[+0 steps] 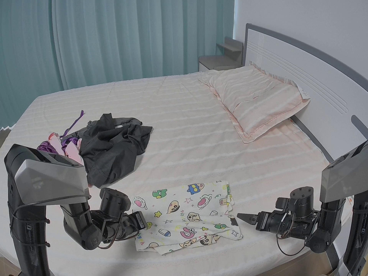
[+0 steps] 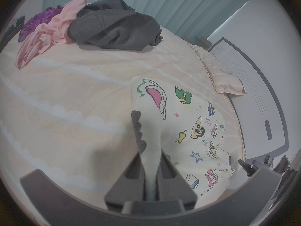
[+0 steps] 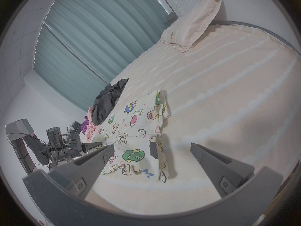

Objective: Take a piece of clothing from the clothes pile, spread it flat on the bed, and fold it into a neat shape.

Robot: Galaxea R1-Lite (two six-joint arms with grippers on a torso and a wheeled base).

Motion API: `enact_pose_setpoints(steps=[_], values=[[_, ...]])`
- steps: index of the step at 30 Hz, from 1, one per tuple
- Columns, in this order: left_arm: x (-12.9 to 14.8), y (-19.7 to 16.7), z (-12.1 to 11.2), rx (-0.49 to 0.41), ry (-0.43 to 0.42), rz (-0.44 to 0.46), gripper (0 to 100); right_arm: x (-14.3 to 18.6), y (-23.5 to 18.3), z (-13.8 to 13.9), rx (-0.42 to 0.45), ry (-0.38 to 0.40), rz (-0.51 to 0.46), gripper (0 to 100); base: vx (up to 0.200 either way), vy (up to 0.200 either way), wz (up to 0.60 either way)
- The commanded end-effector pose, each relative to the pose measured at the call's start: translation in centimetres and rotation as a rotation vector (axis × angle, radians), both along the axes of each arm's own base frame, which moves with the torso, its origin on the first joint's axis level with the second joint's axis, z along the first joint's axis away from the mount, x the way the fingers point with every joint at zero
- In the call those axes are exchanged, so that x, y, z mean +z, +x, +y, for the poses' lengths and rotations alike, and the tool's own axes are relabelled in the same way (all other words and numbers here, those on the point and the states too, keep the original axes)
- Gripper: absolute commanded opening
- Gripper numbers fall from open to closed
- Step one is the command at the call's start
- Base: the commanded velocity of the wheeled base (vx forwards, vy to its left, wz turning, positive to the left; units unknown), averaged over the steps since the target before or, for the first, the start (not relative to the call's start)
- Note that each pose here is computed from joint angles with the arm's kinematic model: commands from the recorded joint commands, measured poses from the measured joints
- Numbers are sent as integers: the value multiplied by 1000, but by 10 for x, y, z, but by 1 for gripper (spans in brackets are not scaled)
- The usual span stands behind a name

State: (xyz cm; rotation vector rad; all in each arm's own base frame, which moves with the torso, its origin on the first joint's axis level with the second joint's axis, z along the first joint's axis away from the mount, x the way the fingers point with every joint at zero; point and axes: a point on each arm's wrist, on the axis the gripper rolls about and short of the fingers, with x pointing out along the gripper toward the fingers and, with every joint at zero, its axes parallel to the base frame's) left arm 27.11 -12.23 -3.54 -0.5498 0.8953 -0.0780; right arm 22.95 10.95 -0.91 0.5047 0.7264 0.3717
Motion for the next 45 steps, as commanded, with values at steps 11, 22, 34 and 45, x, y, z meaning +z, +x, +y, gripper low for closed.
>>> enact_pose_setpoints(steps=[11, 22, 34, 45], values=[[4, -7, 18, 47, 5, 21, 0, 0, 1, 1, -2, 1, -5, 100, 0, 200, 0], [5, -13, 22, 54, 10, 30, 0, 0, 1, 1, 1, 1, -5, 100, 0, 200, 0], [2, -20, 25, 53, 24, 56, 0, 2, 0, 2, 4, 3, -11, 100, 0, 167, 0], [2, -21, 24, 49, 25, 57, 0, 2, 1, 3, 5, 3, -15, 100, -18, 0, 0]])
